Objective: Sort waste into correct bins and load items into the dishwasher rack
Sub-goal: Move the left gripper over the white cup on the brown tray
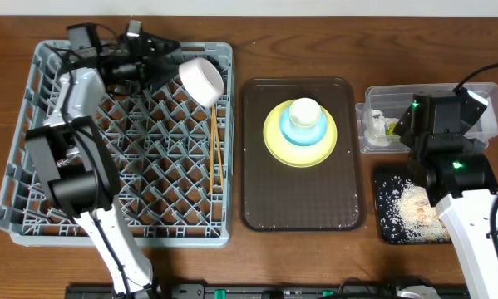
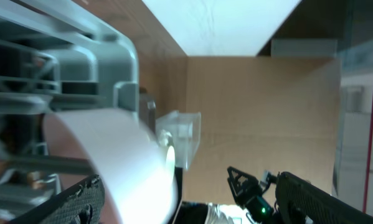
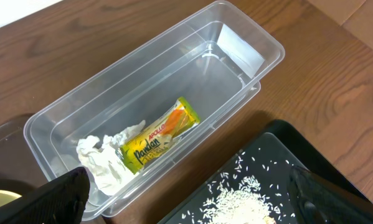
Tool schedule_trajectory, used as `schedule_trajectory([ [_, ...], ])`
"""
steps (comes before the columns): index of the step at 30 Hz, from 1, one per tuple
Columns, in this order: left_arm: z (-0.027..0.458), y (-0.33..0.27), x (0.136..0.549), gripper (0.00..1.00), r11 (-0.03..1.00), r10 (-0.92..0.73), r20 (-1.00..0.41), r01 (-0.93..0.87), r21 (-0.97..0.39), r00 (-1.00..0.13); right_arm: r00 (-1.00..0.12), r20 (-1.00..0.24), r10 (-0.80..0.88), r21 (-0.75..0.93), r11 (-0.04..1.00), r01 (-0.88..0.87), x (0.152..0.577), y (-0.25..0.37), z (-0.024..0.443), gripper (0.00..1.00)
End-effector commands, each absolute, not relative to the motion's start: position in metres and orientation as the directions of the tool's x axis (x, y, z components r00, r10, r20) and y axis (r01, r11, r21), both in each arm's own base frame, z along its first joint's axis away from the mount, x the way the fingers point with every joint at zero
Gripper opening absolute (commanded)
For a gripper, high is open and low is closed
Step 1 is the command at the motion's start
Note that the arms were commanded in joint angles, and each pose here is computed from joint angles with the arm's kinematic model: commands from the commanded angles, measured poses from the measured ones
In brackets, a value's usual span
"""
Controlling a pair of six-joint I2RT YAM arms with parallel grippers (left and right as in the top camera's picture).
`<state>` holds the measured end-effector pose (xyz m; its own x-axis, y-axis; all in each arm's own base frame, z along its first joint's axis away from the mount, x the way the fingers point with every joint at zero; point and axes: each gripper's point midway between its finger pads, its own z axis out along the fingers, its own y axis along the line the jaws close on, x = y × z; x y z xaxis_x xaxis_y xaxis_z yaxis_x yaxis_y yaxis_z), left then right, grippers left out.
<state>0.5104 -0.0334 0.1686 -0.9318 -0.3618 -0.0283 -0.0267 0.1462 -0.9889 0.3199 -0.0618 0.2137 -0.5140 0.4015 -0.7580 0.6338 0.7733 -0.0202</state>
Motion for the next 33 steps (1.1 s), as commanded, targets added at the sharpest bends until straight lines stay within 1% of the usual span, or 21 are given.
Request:
schedule_trajectory([
  [1,0.197,-0.022,0.507,0.91,0.181,-0.396,-0.087,0.015,-0.983,-0.914,-0.488,-0.771,0.41,-0.007,0.76,0.65,0.319,-0.065,0.221,0.99],
  [6,0.218,-0.032,0.5,0.92,0.195,-0.383,-0.113,0.039,-0.98,-0.917,-0.488,-0.771,0.41,-0.007,0.76,0.65,0.319,-0.065,0.221,0.99],
  [8,0.225,-0.036,0.497,0.93,0.239,-0.401,-0.115,0.017,-0.971,-0.909,-0.488,-0.771,0.41,-0.007,0.76,0.65,0.319,-0.065,0.221,0.99],
  [9,0.226,-0.038,0.494,0.93,0.279,-0.41,-0.129,0.01,-0.96,-0.903,-0.488,-0.771,0.41,-0.007,0.76,0.65,0.319,-0.065,0.221,0.99],
  [12,0.228,-0.044,0.48,0.94,0.501,-0.431,-0.219,-0.03,-0.865,-0.875,-0.488,-0.771,0.41,-0.007,0.76,0.65,0.319,-0.065,0.221,0.99],
  [13,0.226,-0.044,0.473,0.94,0.606,-0.431,-0.262,-0.062,-0.793,-0.864,-0.488,-0.771,0.41,-0.007,0.76,0.65,0.319,-0.065,0.221,0.99],
  [15,0.227,-0.045,0.459,0.94,0.773,-0.401,-0.354,-0.105,-0.626,-0.845,-0.488,-0.771,0.41,-0.007,0.76,0.65,0.319,-0.065,0.221,0.99],
  [17,0.234,-0.056,0.447,0.95,0.869,-0.342,-0.433,-0.106,-0.483,-0.834,-0.488,-0.771,0.41,-0.007,0.76,0.65,0.319,-0.065,0.221,0.99],
  [19,0.243,-0.084,0.436,0.95,0.925,-0.239,-0.498,-0.039,-0.379,-0.834,-0.488,-0.771,0.41,-0.007,0.76,0.65,0.319,-0.065,0.221,0.99],
  [21,0.246,-0.124,0.426,0.95,0.946,-0.127,-0.533,0.058,-0.318,-0.837,-0.488,-0.77,0.41,-0.007,0.76,0.65,0.319,-0.065,0.221,0.99],
  [24,0.24,-0.18,0.413,0.94,0.947,-0.003,-0.551,0.173,-0.269,-0.835,-0.488,-0.771,0.41,-0.007,0.76,0.65,0.319,-0.065,0.221,0.99],
  [27,0.227,-0.238,0.401,0.89,0.928,0.112,-0.57,0.291,-0.232,-0.814,-0.488,-0.771,0.41,-0.007,0.76,0.65,0.319,-0.065,0.221,0.99],
  [30,0.214,-0.283,0.395,0.82,0.899,0.213,-0.601,0.395,-0.188,-0.771,-0.488,-0.771,0.41,-0.007,0.76,0.65,0.319,-0.065,0.221,0.99],
  [32,0.204,-0.305,0.394,0.72,0.887,0.256,-0.616,0.434,-0.156,-0.745,-0.488,-0.77,0.41,-0.007,0.76,0.65,0.319,-0.065,0.221,0.99],
  [33,0.198,-0.315,0.393,0.69,0.883,0.272,-0.622,0.447,-0.142,-0.734,-0.488,-0.771,0.41,-0.007,0.76,0.65,0.319,-0.065,0.221,0.99],
])
